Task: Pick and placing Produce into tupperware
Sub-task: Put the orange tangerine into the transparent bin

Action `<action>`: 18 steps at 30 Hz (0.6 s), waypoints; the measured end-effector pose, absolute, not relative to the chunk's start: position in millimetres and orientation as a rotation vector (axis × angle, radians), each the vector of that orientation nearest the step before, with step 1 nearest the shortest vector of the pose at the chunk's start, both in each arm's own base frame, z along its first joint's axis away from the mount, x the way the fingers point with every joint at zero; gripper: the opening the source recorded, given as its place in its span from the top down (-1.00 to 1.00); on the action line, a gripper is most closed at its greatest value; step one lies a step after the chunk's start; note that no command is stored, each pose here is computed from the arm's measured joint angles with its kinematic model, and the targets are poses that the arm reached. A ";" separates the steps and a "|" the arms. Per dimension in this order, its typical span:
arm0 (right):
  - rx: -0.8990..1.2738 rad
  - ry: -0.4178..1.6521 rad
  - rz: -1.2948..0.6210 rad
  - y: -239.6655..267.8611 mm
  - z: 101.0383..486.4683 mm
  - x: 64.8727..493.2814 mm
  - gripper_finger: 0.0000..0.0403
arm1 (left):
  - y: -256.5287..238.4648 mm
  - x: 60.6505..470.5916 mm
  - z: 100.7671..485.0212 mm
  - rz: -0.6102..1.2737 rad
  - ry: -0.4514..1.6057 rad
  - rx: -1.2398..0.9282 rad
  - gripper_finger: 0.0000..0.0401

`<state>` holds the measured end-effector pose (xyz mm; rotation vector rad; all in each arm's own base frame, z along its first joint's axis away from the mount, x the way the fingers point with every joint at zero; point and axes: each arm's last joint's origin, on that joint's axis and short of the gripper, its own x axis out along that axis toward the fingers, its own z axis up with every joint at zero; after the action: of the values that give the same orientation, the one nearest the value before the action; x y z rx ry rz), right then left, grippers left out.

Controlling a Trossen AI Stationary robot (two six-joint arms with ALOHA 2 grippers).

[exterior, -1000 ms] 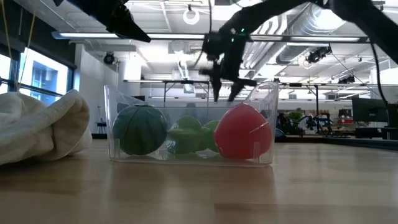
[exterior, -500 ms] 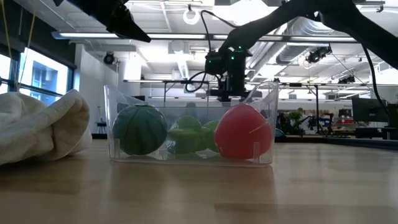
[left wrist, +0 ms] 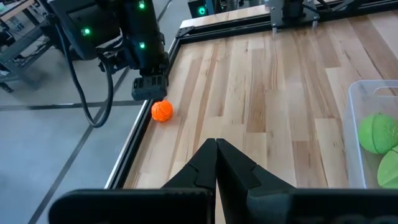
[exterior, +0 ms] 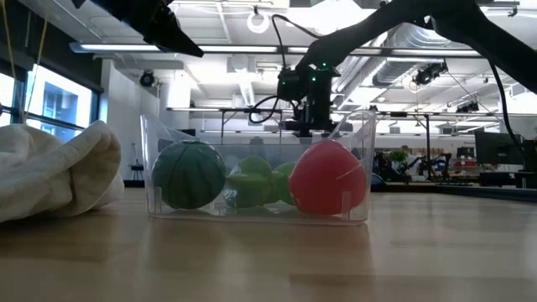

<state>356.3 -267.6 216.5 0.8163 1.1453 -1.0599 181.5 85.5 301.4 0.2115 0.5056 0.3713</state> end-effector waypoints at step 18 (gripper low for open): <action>0.866 1.094 -1.088 -275.0 210.5 357.8 -0.46 | 85.6 181.5 301.5 0.371 0.506 0.212 1.00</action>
<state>357.8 -275.0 210.5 0.8664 1.0935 -1.0884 181.5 85.6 301.5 0.2117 0.5058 0.3714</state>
